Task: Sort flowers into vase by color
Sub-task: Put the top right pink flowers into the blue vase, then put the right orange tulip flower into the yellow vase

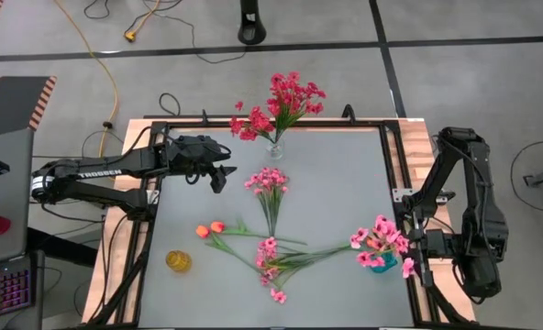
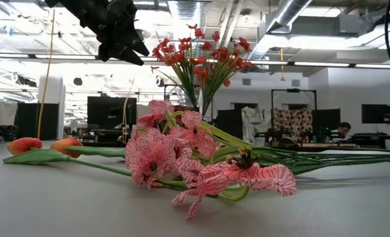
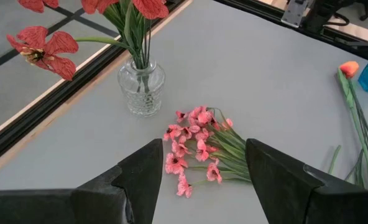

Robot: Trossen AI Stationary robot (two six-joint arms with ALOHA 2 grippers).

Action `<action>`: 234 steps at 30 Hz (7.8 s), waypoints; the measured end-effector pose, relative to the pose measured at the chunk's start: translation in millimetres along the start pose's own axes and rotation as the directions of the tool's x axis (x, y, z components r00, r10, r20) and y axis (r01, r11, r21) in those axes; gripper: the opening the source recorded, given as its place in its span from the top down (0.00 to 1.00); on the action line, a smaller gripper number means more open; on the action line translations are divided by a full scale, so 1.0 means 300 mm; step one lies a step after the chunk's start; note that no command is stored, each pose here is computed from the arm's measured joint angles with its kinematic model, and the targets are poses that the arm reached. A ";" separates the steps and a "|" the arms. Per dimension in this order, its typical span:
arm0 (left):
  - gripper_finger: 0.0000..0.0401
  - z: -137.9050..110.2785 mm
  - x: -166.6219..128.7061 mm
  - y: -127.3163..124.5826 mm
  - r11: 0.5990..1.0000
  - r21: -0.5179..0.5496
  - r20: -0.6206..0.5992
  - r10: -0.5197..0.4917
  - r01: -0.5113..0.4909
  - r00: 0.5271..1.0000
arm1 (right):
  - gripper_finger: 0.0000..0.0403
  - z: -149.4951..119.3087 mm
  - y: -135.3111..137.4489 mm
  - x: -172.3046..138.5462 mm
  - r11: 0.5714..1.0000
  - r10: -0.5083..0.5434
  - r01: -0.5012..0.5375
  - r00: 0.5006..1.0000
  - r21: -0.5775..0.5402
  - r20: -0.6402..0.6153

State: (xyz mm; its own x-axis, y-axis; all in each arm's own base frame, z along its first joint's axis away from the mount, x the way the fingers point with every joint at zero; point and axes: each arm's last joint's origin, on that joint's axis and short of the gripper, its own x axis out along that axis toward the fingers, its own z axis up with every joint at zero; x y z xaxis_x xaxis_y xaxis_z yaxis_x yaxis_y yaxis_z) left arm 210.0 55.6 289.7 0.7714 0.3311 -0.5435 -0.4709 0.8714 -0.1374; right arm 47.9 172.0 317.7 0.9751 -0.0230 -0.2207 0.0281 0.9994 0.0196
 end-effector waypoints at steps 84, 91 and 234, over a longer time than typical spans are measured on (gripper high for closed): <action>0.46 -0.020 0.051 -0.097 0.995 0.005 -0.016 -0.095 0.095 0.995 | 0.71 0.229 -0.483 -0.084 0.983 -0.154 0.126 0.963 0.133 0.221; 0.46 -0.028 0.140 -0.119 0.995 0.025 -0.020 -0.100 0.100 0.995 | 0.71 0.217 -0.354 -0.046 0.980 -0.185 0.166 0.964 0.112 0.191; 0.56 -0.230 0.887 -0.822 0.877 0.240 -0.344 -0.325 0.417 0.881 | 0.71 0.174 -0.857 0.373 0.819 -0.420 0.573 0.635 0.031 -0.649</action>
State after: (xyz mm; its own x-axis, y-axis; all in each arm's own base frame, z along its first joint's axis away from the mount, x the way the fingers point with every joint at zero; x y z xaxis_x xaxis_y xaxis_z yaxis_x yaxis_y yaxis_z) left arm 501.8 -96.1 121.8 0.6855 -0.1159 -0.7188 0.0116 0.9889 -0.1484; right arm 161.3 -88.8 338.9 0.4644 -0.4179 -0.7809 0.5884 0.8045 -0.0806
